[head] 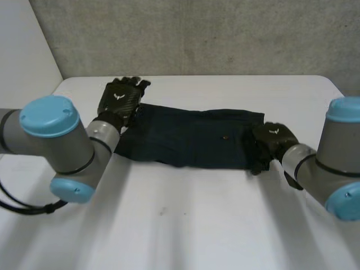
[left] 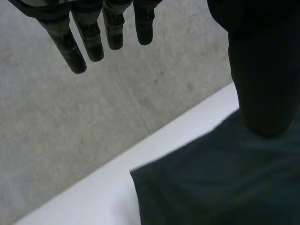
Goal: Fold the shorts.
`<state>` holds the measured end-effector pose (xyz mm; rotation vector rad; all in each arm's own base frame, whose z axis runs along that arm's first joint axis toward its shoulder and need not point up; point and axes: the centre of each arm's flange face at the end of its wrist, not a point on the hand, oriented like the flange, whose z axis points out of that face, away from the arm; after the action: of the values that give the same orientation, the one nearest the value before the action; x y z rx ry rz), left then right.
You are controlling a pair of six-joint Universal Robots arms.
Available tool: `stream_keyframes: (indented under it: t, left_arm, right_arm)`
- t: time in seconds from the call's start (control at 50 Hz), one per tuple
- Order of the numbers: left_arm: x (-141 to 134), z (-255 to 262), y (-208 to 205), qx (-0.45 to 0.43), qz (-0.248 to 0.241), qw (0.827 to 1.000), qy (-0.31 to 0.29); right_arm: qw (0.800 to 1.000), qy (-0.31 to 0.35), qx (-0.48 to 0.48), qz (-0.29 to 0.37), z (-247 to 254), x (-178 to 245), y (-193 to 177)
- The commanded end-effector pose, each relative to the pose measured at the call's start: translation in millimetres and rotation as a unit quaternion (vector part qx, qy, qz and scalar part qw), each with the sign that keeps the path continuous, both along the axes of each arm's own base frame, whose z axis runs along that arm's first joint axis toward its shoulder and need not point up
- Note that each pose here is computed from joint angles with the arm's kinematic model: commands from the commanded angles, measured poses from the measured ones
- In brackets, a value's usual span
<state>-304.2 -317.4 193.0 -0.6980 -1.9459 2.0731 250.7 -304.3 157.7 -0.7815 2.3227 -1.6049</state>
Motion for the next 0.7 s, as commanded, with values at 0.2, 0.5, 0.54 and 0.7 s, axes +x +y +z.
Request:
stream_keyframes:
  t: [0.2,0.5,0.54,0.7]
  left_arm:
    - [16.9,-6.1,17.3,0.037,0.010,0.999,-0.016]
    - [34.7,26.8,28.6,0.008,0.025,1.000,-0.001]
    - [38.2,30.6,29.6,0.005,0.029,1.000,0.000]
    - [42.5,42.6,36.7,-0.007,0.031,0.999,0.007]
  right_arm:
    - [0.998,0.038,-0.038,-0.014,-38.8,-14.2,-21.4]
    - [0.972,0.194,-0.128,-0.026,9.7,-63.7,-45.9]
    - [0.964,0.217,-0.155,-0.022,22.2,-64.0,-51.3]
    - [0.933,0.186,-0.290,0.105,74.8,45.6,-17.1]
